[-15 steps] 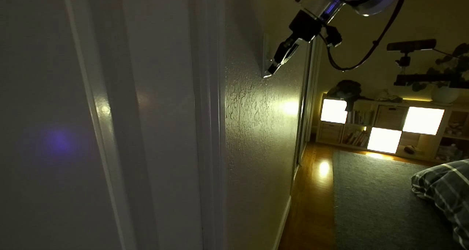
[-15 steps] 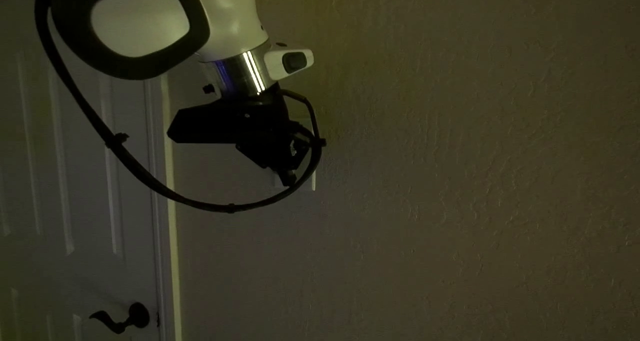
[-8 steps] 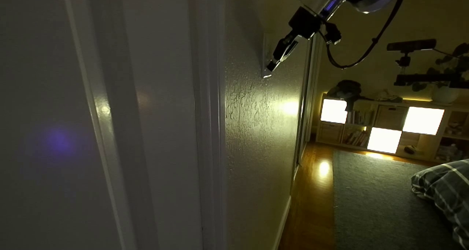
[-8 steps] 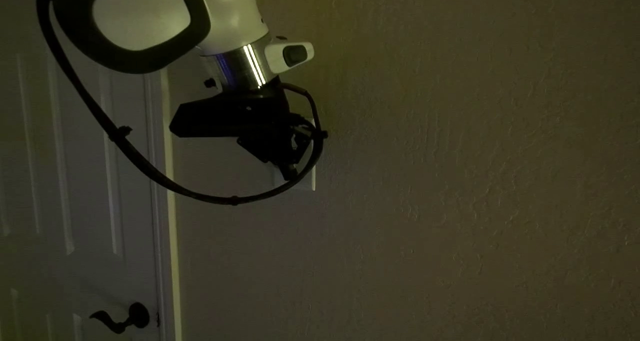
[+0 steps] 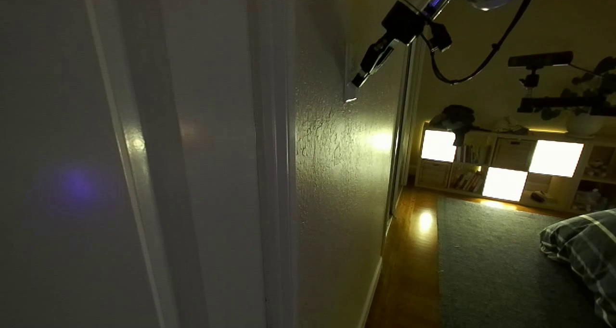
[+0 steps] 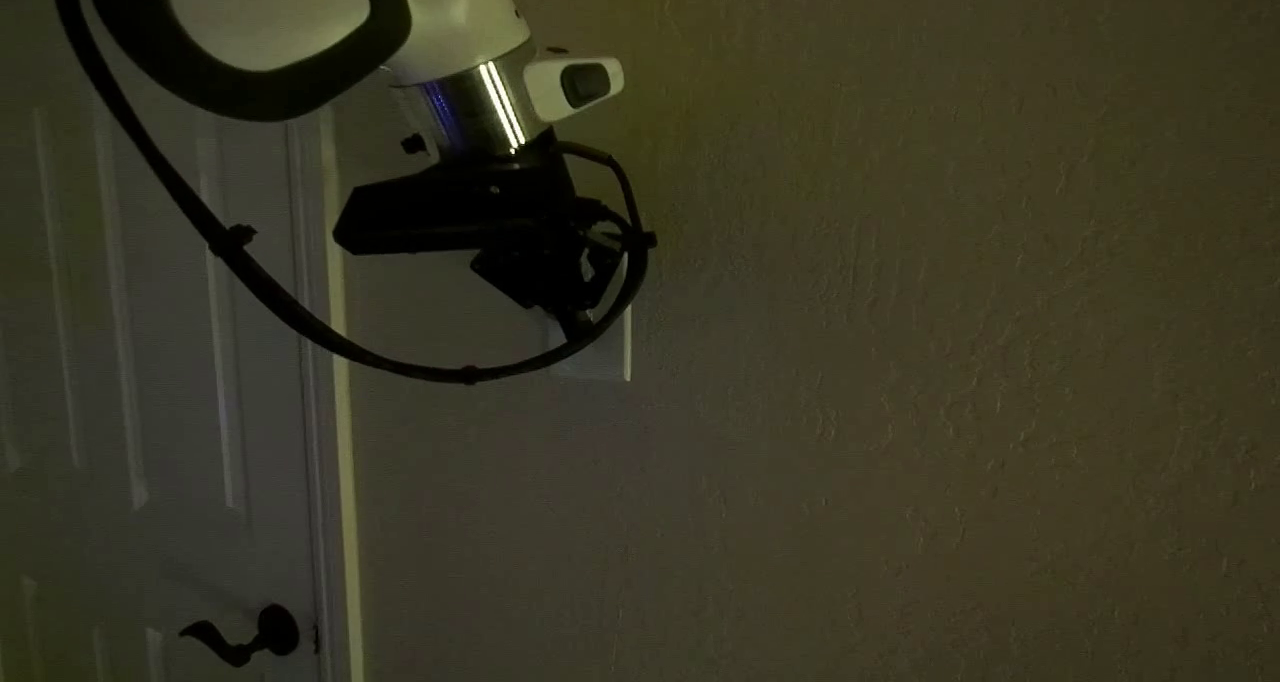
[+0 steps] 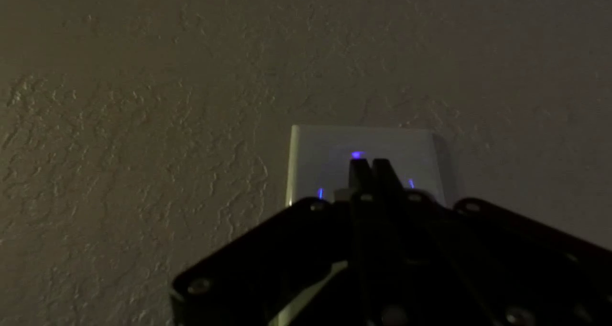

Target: Turn on the light

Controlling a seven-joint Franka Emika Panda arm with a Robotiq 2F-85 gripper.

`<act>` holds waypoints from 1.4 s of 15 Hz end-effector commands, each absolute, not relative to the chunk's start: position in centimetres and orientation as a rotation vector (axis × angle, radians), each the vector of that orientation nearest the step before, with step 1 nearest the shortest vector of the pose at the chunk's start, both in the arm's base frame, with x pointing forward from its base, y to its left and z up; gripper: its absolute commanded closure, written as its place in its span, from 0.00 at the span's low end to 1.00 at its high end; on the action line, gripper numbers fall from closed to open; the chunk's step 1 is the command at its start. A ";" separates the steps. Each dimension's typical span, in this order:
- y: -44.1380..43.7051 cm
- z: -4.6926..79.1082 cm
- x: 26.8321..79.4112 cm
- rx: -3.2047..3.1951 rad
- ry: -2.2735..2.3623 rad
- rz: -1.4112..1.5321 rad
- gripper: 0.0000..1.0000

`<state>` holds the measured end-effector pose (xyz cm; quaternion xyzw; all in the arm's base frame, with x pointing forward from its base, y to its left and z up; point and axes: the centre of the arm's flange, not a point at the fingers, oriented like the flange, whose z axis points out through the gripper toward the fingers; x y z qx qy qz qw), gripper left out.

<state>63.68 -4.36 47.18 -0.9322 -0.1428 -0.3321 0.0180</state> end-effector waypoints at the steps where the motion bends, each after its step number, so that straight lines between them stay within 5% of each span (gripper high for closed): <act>1: -4.0 50.7 62.8 -2.872 -0.484 -1.142 0.94; 6: -4.2 49.6 62.1 -2.884 -0.479 -1.077 0.94; 21: -5.6 43.4 55.5 -3.045 -0.411 -0.282 0.94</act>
